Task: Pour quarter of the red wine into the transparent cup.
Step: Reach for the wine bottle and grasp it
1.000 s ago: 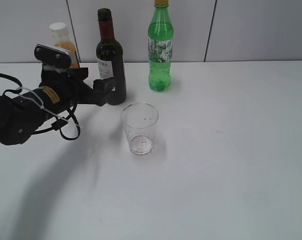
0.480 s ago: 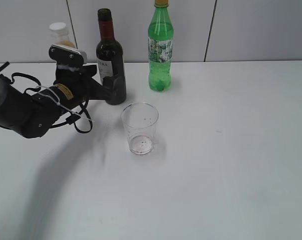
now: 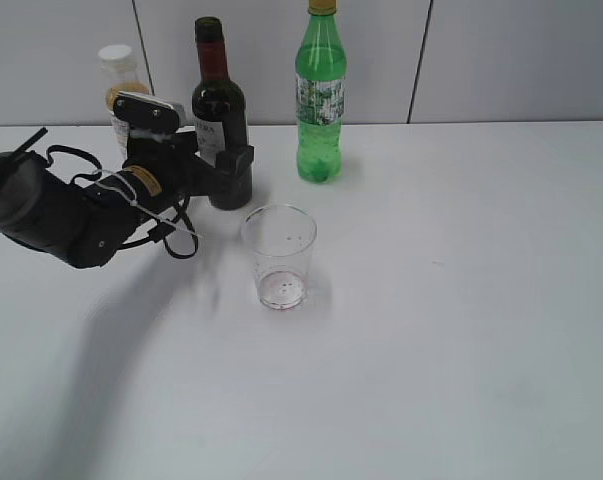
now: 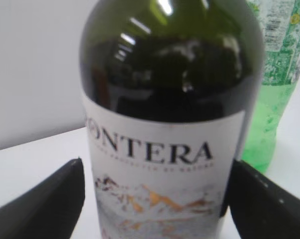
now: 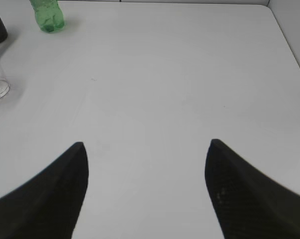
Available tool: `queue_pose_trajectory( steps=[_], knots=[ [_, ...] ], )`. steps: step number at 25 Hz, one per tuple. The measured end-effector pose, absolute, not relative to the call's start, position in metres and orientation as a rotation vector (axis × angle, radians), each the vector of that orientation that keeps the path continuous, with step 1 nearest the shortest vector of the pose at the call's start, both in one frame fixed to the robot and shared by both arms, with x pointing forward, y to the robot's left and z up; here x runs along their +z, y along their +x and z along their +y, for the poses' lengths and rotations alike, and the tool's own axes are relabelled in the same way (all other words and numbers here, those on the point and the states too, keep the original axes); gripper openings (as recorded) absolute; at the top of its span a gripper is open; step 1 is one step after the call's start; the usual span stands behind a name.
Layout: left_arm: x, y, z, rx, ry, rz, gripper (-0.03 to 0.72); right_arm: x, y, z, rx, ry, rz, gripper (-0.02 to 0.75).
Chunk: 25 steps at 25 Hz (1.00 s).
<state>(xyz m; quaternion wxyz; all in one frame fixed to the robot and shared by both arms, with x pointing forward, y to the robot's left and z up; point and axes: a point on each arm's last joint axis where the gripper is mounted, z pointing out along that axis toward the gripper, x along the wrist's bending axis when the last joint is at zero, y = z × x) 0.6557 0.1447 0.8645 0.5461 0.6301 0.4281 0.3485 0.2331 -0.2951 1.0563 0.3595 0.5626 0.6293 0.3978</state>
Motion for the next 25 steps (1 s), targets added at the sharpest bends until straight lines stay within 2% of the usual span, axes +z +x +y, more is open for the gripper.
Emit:
queue_pose_trajectory(
  steps=[9, 19, 22, 25],
  knots=[
    [0.856, 0.674, 0.129, 0.795, 1.475, 1.028, 0.694, 1.056, 0.233, -0.295, 1.026, 1.45, 1.622, 0.585],
    [0.852, 0.676, 0.129, 0.795, 1.455, 1.071, 0.689, 1.056, 0.233, -0.295, 1.026, 1.45, 1.622, 0.585],
    [0.853, 0.676, 0.129, 0.796, 1.453, 1.071, 0.649, 1.056, 0.233, -0.295, 1.026, 1.45, 1.622, 0.585],
    [0.854, 0.676, 0.129, 0.801, 1.441, 1.059, 0.563, 1.056, 0.233, -0.295, 1.026, 1.45, 1.622, 0.585]
  ],
)
